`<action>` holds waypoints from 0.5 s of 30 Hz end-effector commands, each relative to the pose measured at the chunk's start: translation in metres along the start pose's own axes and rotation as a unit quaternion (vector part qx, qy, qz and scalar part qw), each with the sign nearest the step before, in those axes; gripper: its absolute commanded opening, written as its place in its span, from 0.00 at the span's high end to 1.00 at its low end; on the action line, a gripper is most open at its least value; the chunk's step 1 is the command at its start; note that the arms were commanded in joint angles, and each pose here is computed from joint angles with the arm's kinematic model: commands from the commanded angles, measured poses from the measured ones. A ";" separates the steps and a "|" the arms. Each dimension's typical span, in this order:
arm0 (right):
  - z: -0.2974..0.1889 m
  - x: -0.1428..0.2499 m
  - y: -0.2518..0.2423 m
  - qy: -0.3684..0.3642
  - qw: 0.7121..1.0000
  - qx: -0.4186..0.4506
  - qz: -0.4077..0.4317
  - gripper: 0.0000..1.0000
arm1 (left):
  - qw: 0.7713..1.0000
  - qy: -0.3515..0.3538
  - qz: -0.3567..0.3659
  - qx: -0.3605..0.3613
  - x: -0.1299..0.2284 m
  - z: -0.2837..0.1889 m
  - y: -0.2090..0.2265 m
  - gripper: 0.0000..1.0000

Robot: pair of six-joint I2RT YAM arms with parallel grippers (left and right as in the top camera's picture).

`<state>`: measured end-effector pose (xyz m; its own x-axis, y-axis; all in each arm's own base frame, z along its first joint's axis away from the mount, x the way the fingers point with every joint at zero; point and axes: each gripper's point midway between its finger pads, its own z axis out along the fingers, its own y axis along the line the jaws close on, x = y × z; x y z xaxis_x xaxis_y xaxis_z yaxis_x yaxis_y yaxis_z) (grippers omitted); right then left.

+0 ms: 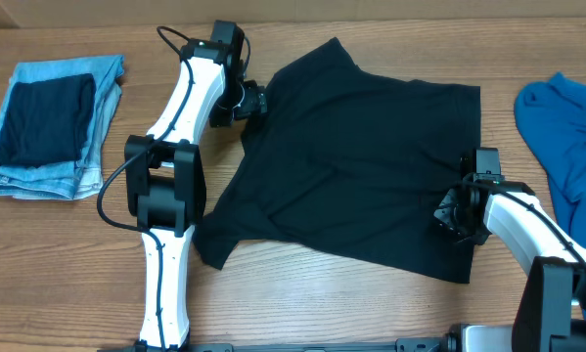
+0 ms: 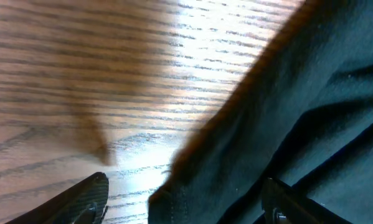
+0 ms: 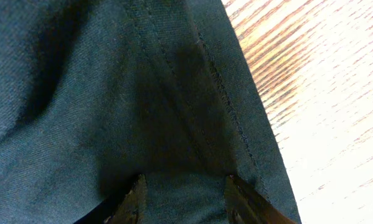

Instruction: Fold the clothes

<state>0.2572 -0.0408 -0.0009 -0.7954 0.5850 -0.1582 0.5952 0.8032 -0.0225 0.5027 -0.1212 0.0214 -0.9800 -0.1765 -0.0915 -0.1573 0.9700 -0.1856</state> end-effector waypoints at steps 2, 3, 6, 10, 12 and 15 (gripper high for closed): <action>0.005 0.007 0.000 0.014 1.000 -0.003 0.000 0.51 | 1.000 -0.005 -0.014 -0.018 -0.002 0.006 0.006 0.19; 0.005 0.007 0.000 0.014 1.000 -0.003 0.000 0.51 | 1.000 -0.007 -0.014 -0.026 -0.003 0.006 0.009 0.19; 0.005 0.006 0.000 0.013 1.000 -0.003 0.000 0.51 | 0.999 -0.006 -0.013 -0.036 -0.003 0.008 0.013 0.18; 0.005 0.006 0.000 0.012 1.000 -0.003 0.001 0.50 | 0.999 0.000 0.006 -0.033 0.001 0.011 0.010 0.18; 0.005 0.006 0.000 0.012 1.000 -0.003 0.001 0.50 | 0.999 0.003 0.022 -0.028 0.003 0.012 0.004 0.18; 0.005 0.006 0.001 0.011 1.000 -0.004 0.001 0.50 | 0.999 0.013 0.046 -0.008 0.010 0.013 -0.009 0.18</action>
<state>0.2583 -0.0393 -0.0009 -0.7949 0.5861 -0.1568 0.5950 0.8036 -0.0126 0.5035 -0.1174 0.0203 -0.9815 -0.1572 -0.1097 -0.1410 0.9797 -0.1425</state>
